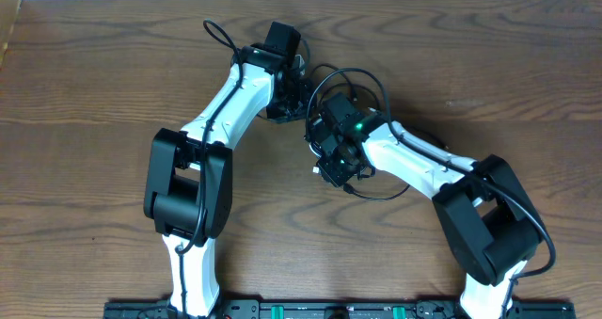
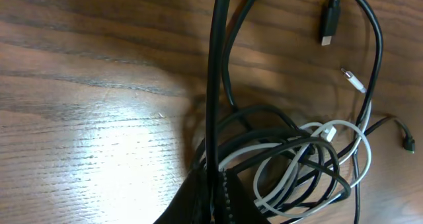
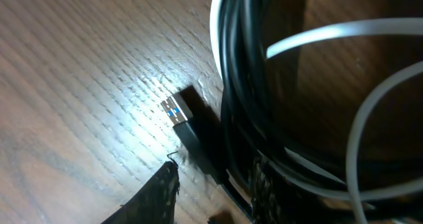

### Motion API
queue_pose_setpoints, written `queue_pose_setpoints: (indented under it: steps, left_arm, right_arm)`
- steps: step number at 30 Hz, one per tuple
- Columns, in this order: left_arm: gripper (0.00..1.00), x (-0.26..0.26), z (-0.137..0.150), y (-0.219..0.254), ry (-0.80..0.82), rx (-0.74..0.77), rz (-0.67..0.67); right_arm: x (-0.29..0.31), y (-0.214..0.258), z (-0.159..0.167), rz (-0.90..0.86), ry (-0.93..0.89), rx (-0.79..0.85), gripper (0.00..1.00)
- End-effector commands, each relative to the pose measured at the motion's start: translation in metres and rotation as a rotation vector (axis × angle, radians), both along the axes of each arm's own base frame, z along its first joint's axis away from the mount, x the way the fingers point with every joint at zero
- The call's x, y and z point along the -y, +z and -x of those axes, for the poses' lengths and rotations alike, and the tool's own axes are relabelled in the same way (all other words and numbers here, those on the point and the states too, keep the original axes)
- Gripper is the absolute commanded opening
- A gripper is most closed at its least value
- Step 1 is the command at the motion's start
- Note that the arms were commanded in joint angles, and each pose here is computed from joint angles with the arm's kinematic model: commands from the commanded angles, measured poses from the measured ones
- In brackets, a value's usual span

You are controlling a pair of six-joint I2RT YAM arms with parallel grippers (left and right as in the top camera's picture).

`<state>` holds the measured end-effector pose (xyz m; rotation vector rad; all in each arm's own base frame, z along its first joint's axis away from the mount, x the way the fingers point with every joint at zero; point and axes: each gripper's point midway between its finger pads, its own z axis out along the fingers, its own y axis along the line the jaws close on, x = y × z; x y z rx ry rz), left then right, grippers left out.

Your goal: Untangle cables

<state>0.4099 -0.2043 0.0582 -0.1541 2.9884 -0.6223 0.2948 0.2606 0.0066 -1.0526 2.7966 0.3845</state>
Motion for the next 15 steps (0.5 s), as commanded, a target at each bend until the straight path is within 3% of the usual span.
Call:
queue_pose_setpoints:
  steps: [1, 6, 12, 15]
  left_arm:
    - [0.07, -0.001, 0.004, -0.010, -0.011, -0.026, 0.001]
    - [0.08, -0.002, 0.006, -0.010, -0.011, -0.037, -0.002]
    - [0.08, -0.007, 0.013, -0.012, -0.010, -0.068, -0.013]
    - [0.08, -0.009, 0.013, -0.012, -0.005, -0.071, -0.015]
  right_arm:
    - [0.004, -0.004, -0.005, -0.008, -0.019, -0.027, 0.33]
    - [0.007, -0.003, -0.006, -0.017, -0.034, -0.043, 0.33]
    - [-0.008, 0.006, 0.008, -0.130, -0.028, -0.142, 0.24]
    - [-0.014, 0.010, 0.014, -0.170, -0.018, -0.178, 0.15]
